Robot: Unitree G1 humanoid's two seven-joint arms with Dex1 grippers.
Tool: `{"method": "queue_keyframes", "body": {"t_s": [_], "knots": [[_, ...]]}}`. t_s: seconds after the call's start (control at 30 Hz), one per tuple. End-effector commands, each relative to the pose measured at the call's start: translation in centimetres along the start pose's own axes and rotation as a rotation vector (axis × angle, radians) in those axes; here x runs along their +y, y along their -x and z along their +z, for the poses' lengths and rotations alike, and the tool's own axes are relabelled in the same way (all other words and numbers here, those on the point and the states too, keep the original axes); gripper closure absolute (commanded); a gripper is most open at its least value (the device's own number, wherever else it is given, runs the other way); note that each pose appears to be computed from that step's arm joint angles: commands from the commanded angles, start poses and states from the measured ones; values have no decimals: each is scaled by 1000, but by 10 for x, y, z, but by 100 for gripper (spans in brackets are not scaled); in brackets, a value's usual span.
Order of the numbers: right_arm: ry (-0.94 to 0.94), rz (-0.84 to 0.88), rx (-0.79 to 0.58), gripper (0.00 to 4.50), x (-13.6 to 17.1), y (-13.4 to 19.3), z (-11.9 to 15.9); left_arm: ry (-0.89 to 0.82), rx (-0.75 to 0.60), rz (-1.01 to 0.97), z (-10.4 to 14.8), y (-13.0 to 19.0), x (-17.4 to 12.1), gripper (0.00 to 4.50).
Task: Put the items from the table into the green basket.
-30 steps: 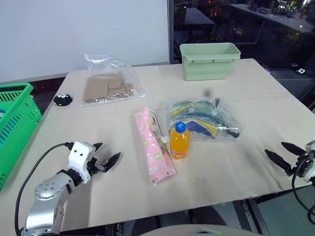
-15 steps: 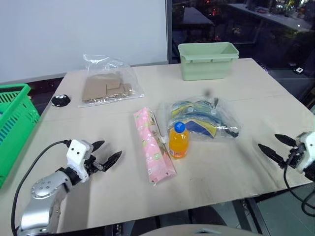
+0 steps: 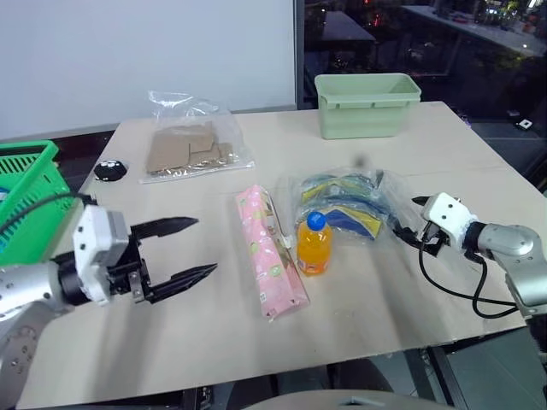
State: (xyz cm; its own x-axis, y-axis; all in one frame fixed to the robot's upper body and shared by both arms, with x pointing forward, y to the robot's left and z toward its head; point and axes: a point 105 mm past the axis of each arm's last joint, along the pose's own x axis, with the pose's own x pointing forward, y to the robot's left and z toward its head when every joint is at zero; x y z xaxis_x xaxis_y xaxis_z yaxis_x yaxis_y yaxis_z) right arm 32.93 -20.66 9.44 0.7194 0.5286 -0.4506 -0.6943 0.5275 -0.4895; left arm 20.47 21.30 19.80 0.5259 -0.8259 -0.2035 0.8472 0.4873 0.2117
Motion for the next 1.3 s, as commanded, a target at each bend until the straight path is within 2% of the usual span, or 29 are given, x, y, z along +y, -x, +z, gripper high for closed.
{"method": "queue_keyframes", "body": {"t_s": [0.03,0.2,0.23,0.27,0.33,0.43,0.47,0.53,0.67,0.77,0.9,1.1,1.2,1.27,1.3], "knots": [[32,-6,22,0,-8,-11,2,-24,-12,-29,11,-5,-6,6],[-8,-4,65,0,-9,-18,-8,-18,22,-10,3,-7,-7,6],[-18,-8,64,53,-10,-19,-9,-14,23,-3,2,-8,-7,0],[-30,-4,57,77,-10,-19,-9,-12,26,1,2,-8,-7,0],[-40,-9,46,168,-11,-20,-9,-8,31,9,0,-9,-7,0],[-44,-33,32,309,-15,-19,-8,-11,31,13,0,-12,-7,0],[-46,-40,24,378,-17,-18,-7,-11,29,14,1,-13,-7,0],[-48,-54,6,444,-19,-18,-5,-14,28,13,1,-15,-6,0],[-100,-111,-57,444,-30,-16,5,-24,15,19,5,-18,-4,0],[-232,-257,-162,444,-62,-3,19,-45,-16,31,12,-23,2,0],[-314,-406,-206,444,-99,27,18,-57,-59,38,20,-29,5,0],[-392,-679,-137,444,-152,98,-14,-57,-88,27,25,-37,5,0],[-466,-802,-50,444,-163,126,-40,-58,-105,19,28,-41,5,0],[-501,-780,4,444,-156,135,-55,-59,-112,13,29,-43,6,0],[-521,-743,25,378,-149,134,-60,-59,-114,10,29,-44,6,0]]}}
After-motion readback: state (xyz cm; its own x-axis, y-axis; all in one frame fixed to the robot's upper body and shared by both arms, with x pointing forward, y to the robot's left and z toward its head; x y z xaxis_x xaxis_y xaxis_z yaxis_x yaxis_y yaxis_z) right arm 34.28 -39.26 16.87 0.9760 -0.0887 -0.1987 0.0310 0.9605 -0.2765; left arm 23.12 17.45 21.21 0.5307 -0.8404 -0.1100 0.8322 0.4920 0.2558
